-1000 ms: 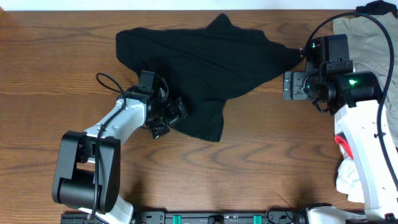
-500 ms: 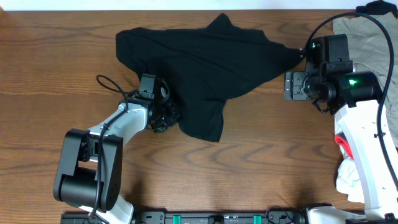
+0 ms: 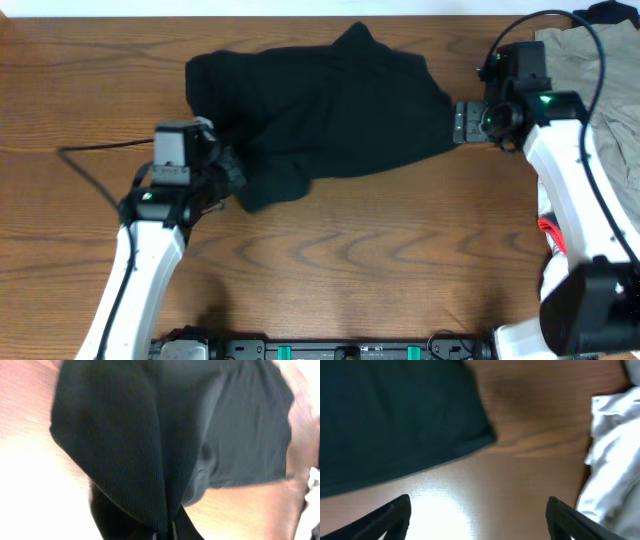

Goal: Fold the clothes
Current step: 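Release the shirt with both grippers and lay it flat on the table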

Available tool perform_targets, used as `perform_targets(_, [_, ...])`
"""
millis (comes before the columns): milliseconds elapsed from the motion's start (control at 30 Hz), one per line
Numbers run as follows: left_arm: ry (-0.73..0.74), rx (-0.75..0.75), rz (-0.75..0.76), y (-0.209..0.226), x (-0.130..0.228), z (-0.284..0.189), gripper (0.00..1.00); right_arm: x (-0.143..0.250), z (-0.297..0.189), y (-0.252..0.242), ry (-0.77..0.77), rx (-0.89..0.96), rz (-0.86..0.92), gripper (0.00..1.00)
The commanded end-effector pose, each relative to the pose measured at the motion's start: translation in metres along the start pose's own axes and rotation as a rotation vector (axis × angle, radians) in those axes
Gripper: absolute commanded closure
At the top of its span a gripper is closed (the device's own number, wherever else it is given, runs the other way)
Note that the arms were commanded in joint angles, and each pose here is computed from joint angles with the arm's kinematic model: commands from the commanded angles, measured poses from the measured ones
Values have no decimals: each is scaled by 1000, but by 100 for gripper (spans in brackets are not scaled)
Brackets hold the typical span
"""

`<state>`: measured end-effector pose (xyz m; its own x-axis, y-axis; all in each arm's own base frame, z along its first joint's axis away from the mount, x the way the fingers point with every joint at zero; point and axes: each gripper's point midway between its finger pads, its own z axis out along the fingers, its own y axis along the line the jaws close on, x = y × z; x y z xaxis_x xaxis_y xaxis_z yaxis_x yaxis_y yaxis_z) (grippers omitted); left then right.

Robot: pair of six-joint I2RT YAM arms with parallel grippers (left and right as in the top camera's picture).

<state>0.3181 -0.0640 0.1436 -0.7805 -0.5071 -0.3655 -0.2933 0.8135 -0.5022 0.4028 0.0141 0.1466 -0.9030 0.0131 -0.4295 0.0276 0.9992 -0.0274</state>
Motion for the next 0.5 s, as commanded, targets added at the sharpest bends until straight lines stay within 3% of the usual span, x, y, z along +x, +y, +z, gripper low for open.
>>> perform_targets(0, [-43, -58, 11, 12, -6, -11, 94, 5, 23, 7, 44, -39, -18, 14])
perform_targets(200, [49, -121, 3, 28, 15, -6, 94, 24, 68, 31, 160, -161, -13, 14])
perform_targets(467, [96, -203, 9, 46, 21, 7, 94, 35, 117, 36, 214, -173, -17, 15])
